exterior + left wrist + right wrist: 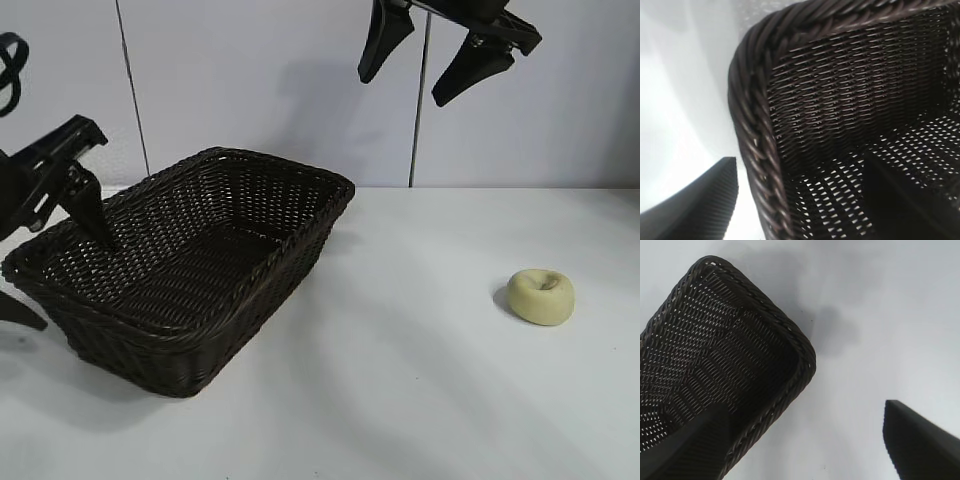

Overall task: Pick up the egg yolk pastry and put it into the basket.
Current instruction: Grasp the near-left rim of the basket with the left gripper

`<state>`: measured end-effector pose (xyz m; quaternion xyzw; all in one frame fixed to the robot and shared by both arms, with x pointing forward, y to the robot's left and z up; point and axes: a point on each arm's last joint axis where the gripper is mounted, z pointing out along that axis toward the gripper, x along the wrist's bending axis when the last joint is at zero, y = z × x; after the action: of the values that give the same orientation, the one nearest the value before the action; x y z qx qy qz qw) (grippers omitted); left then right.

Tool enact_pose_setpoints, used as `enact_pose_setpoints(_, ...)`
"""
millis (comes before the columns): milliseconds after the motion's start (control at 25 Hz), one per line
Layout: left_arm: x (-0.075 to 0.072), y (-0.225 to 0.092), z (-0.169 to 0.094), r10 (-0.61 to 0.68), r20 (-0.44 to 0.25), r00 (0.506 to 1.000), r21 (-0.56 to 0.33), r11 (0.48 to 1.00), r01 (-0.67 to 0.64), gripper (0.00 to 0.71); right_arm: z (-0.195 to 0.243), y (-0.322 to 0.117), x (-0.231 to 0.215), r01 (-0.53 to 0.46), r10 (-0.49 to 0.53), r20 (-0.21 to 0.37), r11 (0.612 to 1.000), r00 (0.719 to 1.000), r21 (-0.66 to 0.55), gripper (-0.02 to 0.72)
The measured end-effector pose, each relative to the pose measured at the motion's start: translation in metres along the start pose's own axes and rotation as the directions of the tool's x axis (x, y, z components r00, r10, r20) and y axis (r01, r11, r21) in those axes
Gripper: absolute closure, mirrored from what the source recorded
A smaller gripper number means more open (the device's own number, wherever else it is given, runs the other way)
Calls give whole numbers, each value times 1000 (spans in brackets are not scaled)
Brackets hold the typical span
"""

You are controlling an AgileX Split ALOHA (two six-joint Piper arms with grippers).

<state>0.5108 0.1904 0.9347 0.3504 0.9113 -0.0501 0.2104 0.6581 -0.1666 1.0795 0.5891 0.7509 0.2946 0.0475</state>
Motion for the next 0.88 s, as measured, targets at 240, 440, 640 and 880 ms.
enact_pose_setpoints(240, 0, 1, 6, -2, 4, 1000, -9, 1000, 2, 225, 0, 0, 0, 0, 0, 0, 1000, 1000, 0, 101)
enact_pose_setpoints(440, 2, 1, 11, -3, -13, 1000, -3, 1000, 3, 350, 0, 0, 0, 0, 0, 0, 1000, 1000, 0, 101)
enact_pose_setpoints(640, 2, 1, 11, -4, -16, 1000, -1, 1000, 4, 496, 0, 0, 0, 0, 0, 0, 1000, 1000, 0, 101)
enact_pose_setpoints(880, 2, 1, 11, -11, -18, 1000, 2, 1000, 11, 609, 0, 0, 0, 0, 0, 0, 1000, 1000, 0, 101)
